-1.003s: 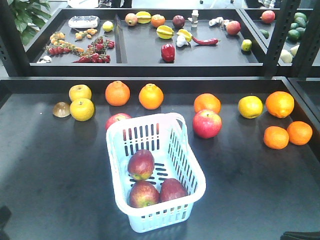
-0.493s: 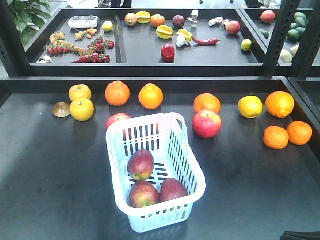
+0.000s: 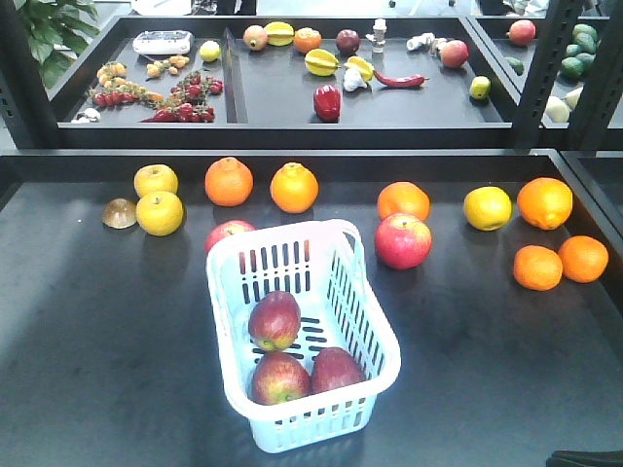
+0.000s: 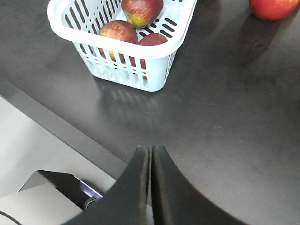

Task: Pick three apples into basket with both arms

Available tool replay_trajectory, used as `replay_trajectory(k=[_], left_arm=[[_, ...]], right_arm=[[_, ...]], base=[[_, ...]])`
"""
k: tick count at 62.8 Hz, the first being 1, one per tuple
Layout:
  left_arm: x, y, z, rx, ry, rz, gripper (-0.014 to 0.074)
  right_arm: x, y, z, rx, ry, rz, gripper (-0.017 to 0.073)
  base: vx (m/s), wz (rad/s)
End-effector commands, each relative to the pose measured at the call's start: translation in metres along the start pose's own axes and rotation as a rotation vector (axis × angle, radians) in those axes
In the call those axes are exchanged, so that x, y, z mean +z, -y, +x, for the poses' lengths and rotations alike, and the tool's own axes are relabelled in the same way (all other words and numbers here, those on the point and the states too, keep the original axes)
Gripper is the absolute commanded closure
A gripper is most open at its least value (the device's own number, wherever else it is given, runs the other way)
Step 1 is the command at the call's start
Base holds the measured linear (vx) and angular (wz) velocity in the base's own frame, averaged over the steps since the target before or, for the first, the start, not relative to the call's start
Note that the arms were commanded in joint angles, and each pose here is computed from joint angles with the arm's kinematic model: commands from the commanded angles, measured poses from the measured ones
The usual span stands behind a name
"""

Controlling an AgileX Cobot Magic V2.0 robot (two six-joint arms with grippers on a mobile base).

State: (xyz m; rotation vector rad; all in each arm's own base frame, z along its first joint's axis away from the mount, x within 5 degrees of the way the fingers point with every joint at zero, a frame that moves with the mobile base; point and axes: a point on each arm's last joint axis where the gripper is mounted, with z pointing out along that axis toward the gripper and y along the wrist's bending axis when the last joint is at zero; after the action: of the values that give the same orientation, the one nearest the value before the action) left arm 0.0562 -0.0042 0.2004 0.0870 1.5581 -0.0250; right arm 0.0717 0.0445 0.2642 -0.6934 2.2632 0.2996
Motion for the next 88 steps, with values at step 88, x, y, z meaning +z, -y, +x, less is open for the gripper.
replay_trajectory(k=[88], left_arm=[[-0.0021,-0.0029,-0.0092,-0.028,0.055,-0.048,0.0599]], right_arm=[[-0.0044,0.0019,-0.0102,-0.009,0.067,0.022,0.0564]], base=[[0.00,0.00]])
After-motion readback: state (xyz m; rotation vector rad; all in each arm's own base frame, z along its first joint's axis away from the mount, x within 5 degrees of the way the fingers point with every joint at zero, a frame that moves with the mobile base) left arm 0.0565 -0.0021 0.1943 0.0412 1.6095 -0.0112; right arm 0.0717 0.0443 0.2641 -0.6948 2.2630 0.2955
